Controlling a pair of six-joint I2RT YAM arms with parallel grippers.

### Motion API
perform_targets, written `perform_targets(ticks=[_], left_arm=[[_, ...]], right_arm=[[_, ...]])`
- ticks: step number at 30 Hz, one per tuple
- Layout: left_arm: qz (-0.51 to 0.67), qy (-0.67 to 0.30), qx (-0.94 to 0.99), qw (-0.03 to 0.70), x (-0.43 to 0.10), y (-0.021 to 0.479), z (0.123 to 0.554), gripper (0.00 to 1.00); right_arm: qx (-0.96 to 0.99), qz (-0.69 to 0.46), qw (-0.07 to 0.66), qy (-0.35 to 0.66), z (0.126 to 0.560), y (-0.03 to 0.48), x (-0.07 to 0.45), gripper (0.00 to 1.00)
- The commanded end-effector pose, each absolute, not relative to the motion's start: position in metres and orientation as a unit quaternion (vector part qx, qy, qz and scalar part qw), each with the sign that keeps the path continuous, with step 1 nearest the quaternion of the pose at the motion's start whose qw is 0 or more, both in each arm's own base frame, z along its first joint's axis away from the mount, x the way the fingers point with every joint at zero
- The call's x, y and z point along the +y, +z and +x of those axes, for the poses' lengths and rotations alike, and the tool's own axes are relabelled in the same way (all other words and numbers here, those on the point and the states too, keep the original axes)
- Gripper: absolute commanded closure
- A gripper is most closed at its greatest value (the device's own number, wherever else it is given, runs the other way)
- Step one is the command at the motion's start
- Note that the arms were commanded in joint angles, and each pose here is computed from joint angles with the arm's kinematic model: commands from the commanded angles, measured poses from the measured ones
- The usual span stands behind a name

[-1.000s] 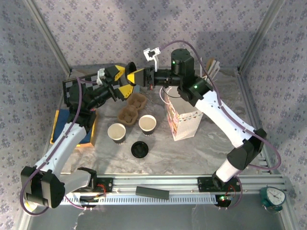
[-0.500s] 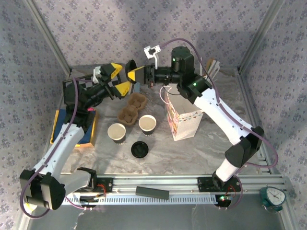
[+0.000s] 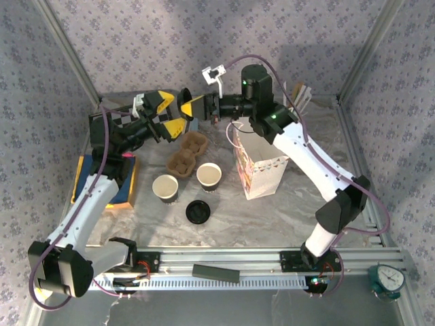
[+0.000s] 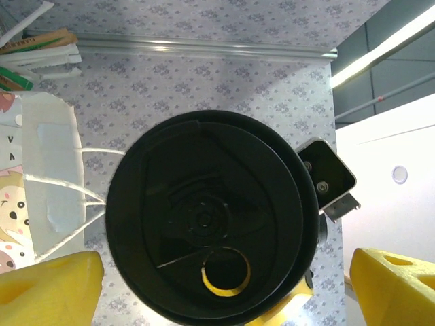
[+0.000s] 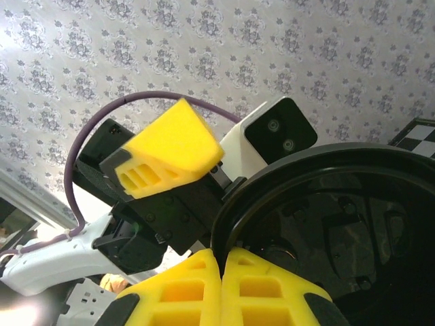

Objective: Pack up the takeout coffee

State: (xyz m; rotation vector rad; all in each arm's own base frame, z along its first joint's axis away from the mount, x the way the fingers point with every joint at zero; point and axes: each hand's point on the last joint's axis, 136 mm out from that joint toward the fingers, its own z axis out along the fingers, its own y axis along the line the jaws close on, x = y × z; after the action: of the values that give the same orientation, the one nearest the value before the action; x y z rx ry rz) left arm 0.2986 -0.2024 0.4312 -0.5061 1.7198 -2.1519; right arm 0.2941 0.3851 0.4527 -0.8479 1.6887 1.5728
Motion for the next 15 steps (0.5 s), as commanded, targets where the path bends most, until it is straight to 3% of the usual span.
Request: perform_targets(ticks=[1,15], left_arm=[[-0.126,-0.774,0.593,0.182,-0.206,0.463,0.284,0.08],[-0.142,-0.770,0.596,0.179,-0.205,0.450,0.288,0.10]], right_arm=[[0.631,-0.353,0.326,0.609,0.283,0.463,0.387,1.00],[0.619,-0.366,0.319,0.617,0.275,0.468,0.388,1.00]])
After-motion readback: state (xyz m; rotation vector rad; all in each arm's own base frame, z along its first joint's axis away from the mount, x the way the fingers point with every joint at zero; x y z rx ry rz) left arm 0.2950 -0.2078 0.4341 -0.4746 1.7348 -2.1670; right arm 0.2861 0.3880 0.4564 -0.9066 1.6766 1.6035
